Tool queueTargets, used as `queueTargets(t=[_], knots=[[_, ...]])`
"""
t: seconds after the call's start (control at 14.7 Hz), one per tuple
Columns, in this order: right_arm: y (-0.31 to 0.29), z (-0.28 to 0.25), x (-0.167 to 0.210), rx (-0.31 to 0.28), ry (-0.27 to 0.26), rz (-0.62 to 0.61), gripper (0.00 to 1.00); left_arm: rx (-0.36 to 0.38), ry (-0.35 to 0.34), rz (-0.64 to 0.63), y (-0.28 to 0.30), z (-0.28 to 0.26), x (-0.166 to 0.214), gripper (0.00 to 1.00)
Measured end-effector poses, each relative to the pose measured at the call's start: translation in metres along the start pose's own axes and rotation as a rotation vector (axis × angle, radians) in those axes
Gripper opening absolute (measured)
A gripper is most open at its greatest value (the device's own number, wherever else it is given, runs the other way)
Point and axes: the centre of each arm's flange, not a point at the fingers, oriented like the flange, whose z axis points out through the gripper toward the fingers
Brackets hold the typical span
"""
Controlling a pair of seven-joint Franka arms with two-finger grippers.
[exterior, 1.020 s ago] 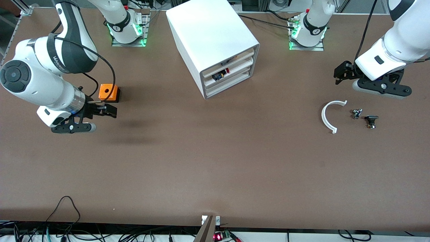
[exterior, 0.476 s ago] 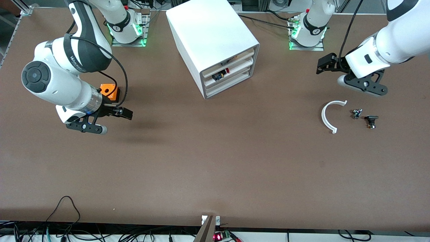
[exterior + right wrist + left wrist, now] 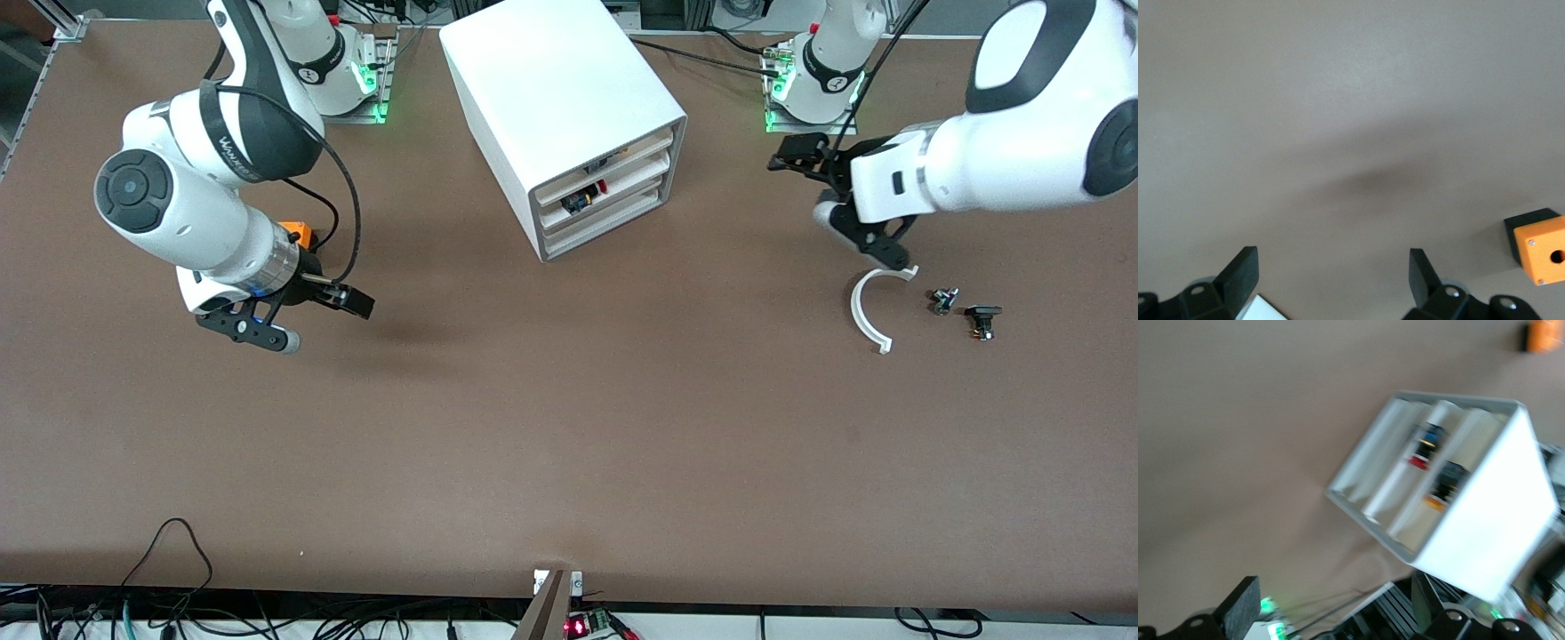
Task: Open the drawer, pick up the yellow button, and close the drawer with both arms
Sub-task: 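Hook the left gripper onto the white drawer front, then pull the drawer open with the left gripper while the right gripper approaches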
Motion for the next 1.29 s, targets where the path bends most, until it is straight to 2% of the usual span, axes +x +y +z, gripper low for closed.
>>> queueTargets(t=[0.34, 0.68, 0.82, 0.88, 0.95, 1.02, 1.16, 1.22, 1.29], knots=[[-0.021, 0.002, -0.012, 0.018, 0.022, 0.103, 1.0, -0.25, -0.046, 0.042, -0.013, 0.051, 0.03, 1.0], [-0.041, 0.008, -0.019, 0.049, 0.048, 0.186, 1.0, -0.448, 0.071, 0.246, -0.042, 0.139, 0.041, 1.0], [-0.049, 0.012, -0.024, 0.055, 0.052, 0.201, 1.0, -0.485, 0.111, 0.27, -0.04, 0.178, 0.044, 1.0], [-0.052, 0.013, -0.026, 0.056, 0.052, 0.203, 1.0, -0.498, 0.122, 0.28, -0.035, 0.193, 0.044, 0.95], [-0.052, 0.013, -0.026, 0.056, 0.052, 0.205, 1.0, -0.511, 0.128, 0.293, -0.032, 0.203, 0.043, 0.95], [-0.052, 0.013, -0.026, 0.056, 0.052, 0.206, 1.0, -0.521, 0.13, 0.307, -0.031, 0.211, 0.041, 0.89], [-0.052, 0.013, -0.025, 0.058, 0.055, 0.21, 1.0, -0.531, 0.12, 0.328, -0.039, 0.226, 0.034, 0.66], [-0.052, 0.013, -0.025, 0.061, 0.057, 0.215, 1.0, -0.536, 0.112, 0.335, -0.043, 0.235, 0.029, 0.61], [-0.053, 0.013, -0.025, 0.063, 0.058, 0.222, 1.0, -0.541, 0.106, 0.338, -0.047, 0.242, 0.025, 0.61]])
